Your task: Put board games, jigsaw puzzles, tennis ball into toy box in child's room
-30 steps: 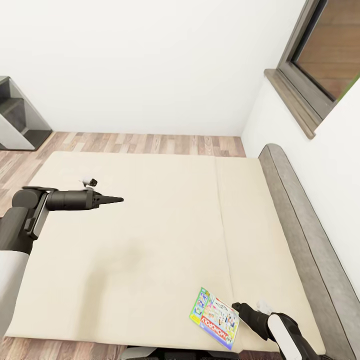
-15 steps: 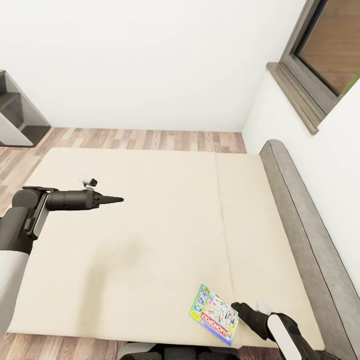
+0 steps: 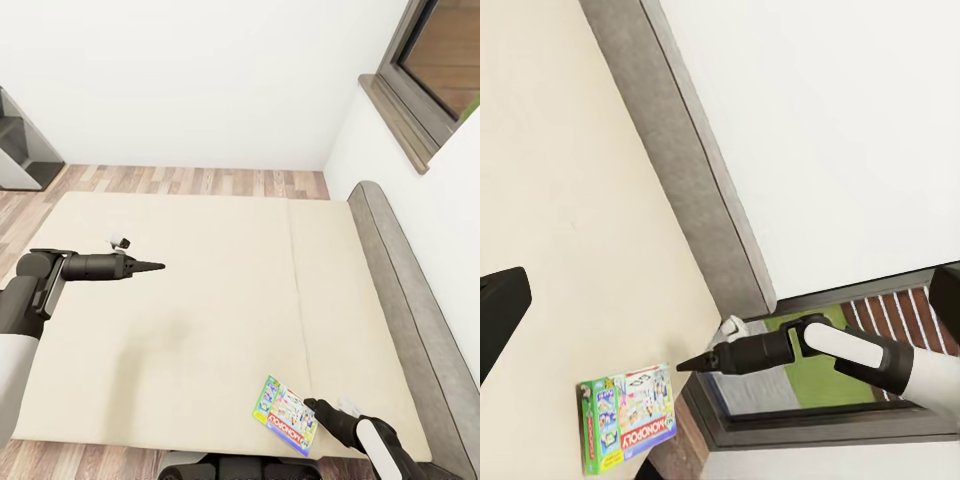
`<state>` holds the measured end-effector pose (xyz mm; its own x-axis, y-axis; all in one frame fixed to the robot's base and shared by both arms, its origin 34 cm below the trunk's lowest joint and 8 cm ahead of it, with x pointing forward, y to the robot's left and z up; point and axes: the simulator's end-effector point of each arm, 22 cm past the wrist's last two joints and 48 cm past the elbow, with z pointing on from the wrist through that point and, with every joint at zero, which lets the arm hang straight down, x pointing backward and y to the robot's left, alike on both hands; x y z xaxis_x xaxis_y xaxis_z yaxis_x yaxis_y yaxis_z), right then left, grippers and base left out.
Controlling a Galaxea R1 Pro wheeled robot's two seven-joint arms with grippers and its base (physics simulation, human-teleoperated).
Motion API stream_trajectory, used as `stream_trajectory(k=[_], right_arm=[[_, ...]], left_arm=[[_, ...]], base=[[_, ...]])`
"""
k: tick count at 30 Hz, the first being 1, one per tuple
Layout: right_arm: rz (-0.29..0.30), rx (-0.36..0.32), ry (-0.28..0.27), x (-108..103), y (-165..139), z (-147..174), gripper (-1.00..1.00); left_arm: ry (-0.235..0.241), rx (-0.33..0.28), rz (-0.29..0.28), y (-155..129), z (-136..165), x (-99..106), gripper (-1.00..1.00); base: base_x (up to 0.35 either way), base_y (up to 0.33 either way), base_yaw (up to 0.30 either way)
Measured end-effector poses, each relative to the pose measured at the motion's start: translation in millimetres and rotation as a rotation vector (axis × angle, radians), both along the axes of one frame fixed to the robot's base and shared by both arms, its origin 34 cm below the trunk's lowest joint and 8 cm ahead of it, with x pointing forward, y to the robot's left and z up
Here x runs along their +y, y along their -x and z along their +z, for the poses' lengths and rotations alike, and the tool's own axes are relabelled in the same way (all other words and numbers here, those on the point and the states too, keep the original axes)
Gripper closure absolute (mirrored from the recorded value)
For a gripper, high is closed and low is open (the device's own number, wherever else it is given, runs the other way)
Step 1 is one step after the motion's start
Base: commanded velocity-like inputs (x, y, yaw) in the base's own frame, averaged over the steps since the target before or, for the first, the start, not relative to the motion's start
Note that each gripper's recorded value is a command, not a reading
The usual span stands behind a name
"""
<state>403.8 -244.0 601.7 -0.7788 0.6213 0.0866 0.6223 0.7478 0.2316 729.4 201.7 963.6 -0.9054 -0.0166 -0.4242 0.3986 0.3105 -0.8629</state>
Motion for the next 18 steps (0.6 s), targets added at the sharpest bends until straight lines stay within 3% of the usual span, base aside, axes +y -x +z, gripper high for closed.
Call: stream_trajectory(k=[18], right_arm=[[-0.006, 0.001, -0.005, 0.7, 4.6, -6.6, -1.0]], left_arm=[[0.001, 0.025, 0.0, 1.2, -15.6, -0.4, -1.0]], base=[[0.0, 0.0, 0.0]])
